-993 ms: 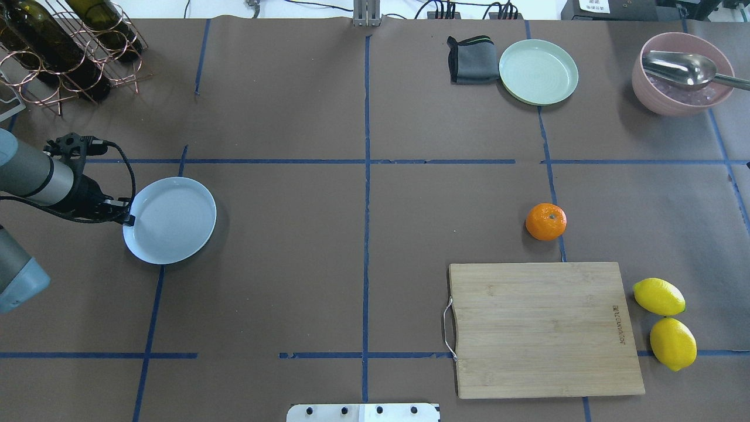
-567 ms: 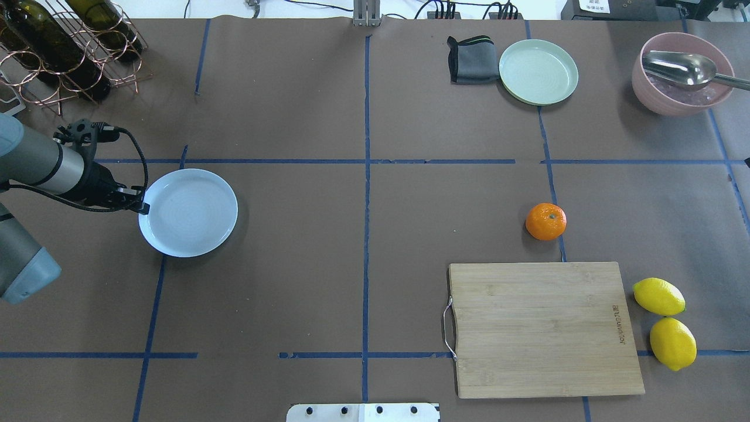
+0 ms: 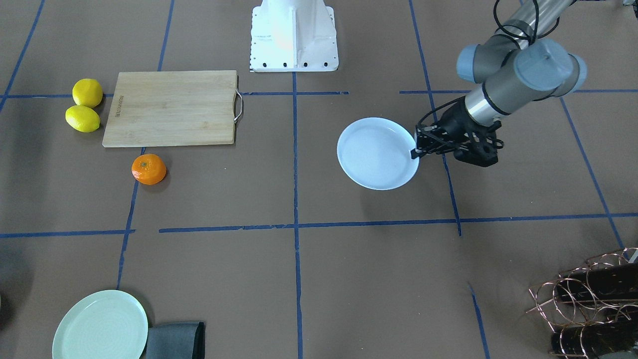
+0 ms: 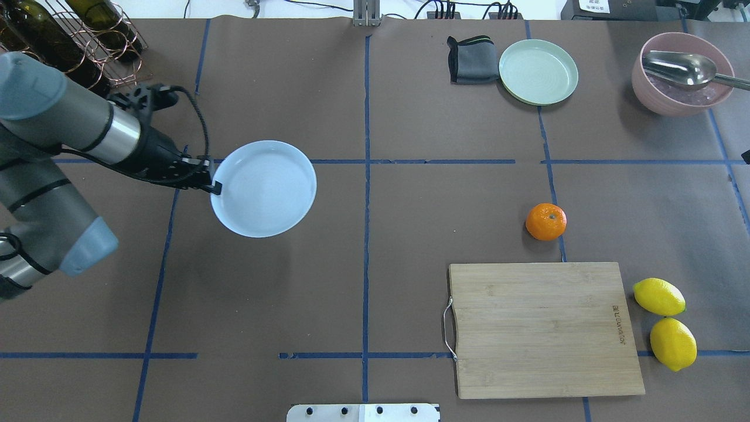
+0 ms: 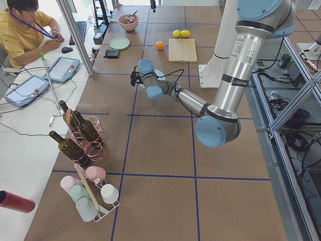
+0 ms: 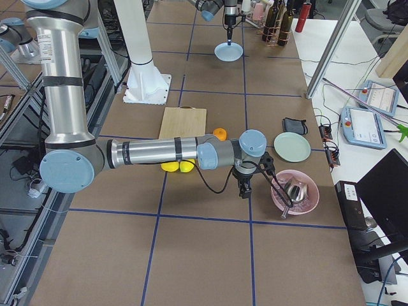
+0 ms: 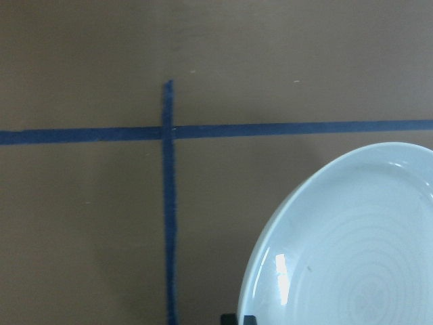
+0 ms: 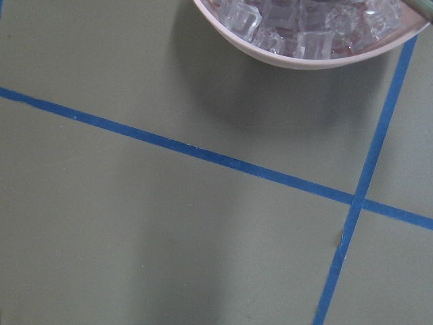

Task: Pick orange to plate
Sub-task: 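Slide the pale blue plate with the left gripper toward the table center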

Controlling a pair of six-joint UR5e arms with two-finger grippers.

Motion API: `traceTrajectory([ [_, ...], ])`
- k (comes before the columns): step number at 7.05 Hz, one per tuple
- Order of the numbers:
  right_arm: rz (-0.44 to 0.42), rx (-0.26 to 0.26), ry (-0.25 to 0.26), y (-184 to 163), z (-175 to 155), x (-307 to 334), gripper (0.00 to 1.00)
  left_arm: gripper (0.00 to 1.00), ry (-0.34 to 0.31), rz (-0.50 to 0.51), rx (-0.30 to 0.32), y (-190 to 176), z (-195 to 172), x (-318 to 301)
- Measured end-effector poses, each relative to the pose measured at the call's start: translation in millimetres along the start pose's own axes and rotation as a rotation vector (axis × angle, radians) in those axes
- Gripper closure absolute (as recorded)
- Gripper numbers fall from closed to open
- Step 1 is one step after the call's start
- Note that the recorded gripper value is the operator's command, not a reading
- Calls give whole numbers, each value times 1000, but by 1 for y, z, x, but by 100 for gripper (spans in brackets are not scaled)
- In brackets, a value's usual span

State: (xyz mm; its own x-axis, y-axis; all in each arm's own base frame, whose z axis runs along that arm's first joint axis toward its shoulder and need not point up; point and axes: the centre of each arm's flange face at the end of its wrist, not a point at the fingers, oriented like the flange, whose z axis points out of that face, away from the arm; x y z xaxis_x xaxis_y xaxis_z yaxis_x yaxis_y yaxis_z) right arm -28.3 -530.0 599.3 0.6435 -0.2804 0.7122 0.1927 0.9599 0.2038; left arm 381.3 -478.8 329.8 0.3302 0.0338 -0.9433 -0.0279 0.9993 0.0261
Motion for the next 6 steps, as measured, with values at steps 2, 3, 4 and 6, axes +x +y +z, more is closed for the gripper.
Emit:
traceTrajectory([
  [2, 1, 0, -6, 0, 0, 0, 0, 100, 13, 5, -57, 33, 67, 60],
  [3, 2, -1, -18, 1, 1, -1, 0, 100, -2, 9, -40, 30, 94, 78],
  [4, 3, -1, -26, 1, 1, -1, 0, 100, -24, 11, -11, 25, 118, 90],
  [6, 2, 0, -30, 1, 0, -3, 0, 100, -49, 16, 25, 24, 143, 99],
])
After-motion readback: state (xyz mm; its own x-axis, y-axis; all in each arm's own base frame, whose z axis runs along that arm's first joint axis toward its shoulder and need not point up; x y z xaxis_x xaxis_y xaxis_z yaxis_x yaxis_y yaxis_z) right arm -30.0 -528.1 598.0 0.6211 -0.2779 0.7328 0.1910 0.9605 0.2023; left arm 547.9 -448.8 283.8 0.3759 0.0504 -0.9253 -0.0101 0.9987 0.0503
